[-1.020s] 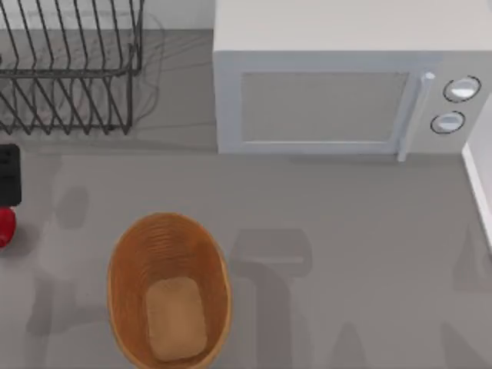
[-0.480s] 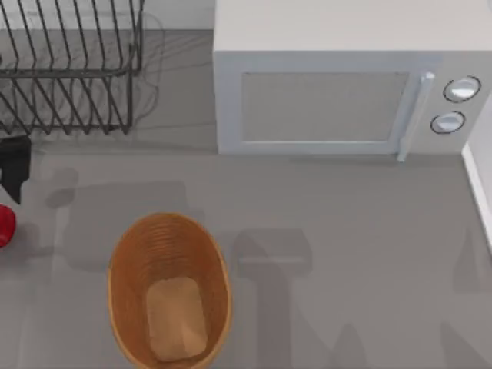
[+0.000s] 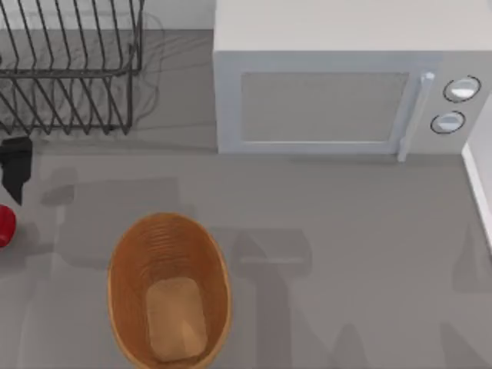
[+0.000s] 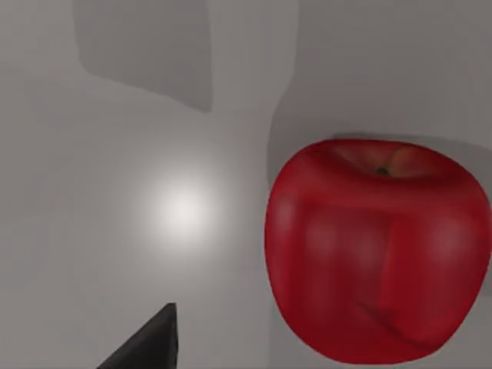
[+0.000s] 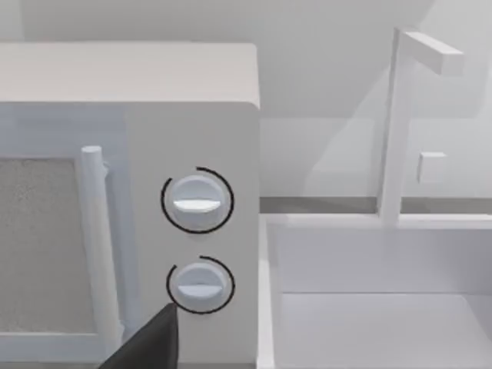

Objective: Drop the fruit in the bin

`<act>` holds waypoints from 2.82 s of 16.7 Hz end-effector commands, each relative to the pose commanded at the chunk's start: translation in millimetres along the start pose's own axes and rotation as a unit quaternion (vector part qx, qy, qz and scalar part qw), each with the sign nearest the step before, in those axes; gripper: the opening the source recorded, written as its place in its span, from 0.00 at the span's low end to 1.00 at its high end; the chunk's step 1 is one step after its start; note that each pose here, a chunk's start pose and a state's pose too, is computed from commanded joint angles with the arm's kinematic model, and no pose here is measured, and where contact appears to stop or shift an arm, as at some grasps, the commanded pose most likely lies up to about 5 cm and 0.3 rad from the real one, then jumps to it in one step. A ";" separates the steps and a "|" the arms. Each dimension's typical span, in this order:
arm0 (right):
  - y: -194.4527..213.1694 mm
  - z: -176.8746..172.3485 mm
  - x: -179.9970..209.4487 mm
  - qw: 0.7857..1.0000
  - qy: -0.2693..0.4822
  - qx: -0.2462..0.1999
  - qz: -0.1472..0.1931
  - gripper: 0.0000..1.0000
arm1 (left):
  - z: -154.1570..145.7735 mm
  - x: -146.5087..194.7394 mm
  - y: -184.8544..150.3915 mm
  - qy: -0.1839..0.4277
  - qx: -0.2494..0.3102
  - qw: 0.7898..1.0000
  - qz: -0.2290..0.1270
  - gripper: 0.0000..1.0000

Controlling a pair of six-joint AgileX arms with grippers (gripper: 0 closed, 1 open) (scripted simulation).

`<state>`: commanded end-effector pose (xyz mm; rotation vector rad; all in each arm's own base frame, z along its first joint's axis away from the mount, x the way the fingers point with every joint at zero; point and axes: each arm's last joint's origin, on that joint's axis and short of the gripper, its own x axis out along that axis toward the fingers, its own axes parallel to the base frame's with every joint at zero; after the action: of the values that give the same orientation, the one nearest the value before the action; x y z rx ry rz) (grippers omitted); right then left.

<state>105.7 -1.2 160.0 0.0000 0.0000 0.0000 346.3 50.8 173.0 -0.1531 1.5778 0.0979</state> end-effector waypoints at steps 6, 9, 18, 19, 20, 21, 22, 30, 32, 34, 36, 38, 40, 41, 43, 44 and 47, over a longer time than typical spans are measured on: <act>0.0 0.0 0.0 1.000 0.000 0.000 0.000 1.00 | 2.1 54.6 0.9 -0.005 -0.001 1.000 0.000 1.00; 0.0 0.0 0.0 1.000 0.000 0.000 0.000 1.00 | 0.4 64.0 1.1 -0.001 -0.001 1.000 0.000 1.00; 0.0 0.0 0.0 1.000 0.000 0.000 0.000 1.00 | 0.4 64.0 1.1 -0.001 -0.001 1.000 0.000 0.47; 0.0 0.0 0.0 1.000 0.000 0.000 0.000 1.00 | 0.4 64.0 1.1 -0.001 -0.001 1.000 0.000 0.40; 0.0 0.0 0.0 1.000 0.000 0.000 0.000 1.00 | 0.4 64.0 1.1 -0.001 -0.001 1.000 0.000 0.32; 0.0 0.0 0.0 1.000 0.000 0.000 0.000 1.00 | 0.4 64.0 1.1 -0.001 -0.001 1.000 0.000 0.25; 0.0 0.0 0.0 1.000 0.000 0.000 0.000 1.00 | 0.4 64.0 1.1 -0.001 -0.001 1.000 0.000 0.17; 0.0 0.0 0.0 1.000 0.000 0.000 0.000 1.00 | 0.4 64.0 1.1 -0.001 -0.001 1.000 0.000 0.00; 0.0 0.0 0.0 1.000 0.000 0.000 0.000 1.00 | 0.4 64.0 1.1 -0.001 -0.001 1.000 0.000 0.00; 0.0 0.0 0.0 1.000 0.000 0.000 0.000 1.00 | 0.9 58.2 2.8 -0.008 0.003 1.000 0.010 0.00; 0.0 0.0 0.0 1.000 0.000 0.000 0.000 1.00 | 4.9 48.2 2.5 -0.010 0.003 1.000 0.009 0.00; 0.0 0.0 0.0 1.000 0.000 0.000 0.000 1.00 | 10.2 27.5 1.4 -0.012 0.004 1.000 0.009 0.00; 0.0 0.0 0.0 1.000 0.000 0.000 0.000 1.00 | 11.7 -0.2 0.1 -0.006 0.005 1.000 0.009 0.00; 0.0 0.0 0.0 1.000 0.000 0.000 0.000 1.00 | 10.8 -15.5 -0.5 0.001 0.005 1.000 0.009 0.00; 0.0 0.0 0.0 1.000 0.000 0.000 0.000 1.00 | 7.2 -45.6 -1.2 0.008 0.004 1.000 0.009 0.00; 0.0 0.0 0.0 1.000 0.000 0.000 0.000 1.00 | 5.0 -59.9 -1.5 0.006 0.004 1.000 0.009 0.00; 0.0 0.0 0.0 1.000 0.000 0.000 0.000 1.00 | -0.8 -88.8 -2.3 -0.006 0.003 1.000 0.010 0.00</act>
<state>105.7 -1.2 160.0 0.0000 0.0000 0.0000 346.6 51.6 261.8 -0.1320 1.5674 0.1087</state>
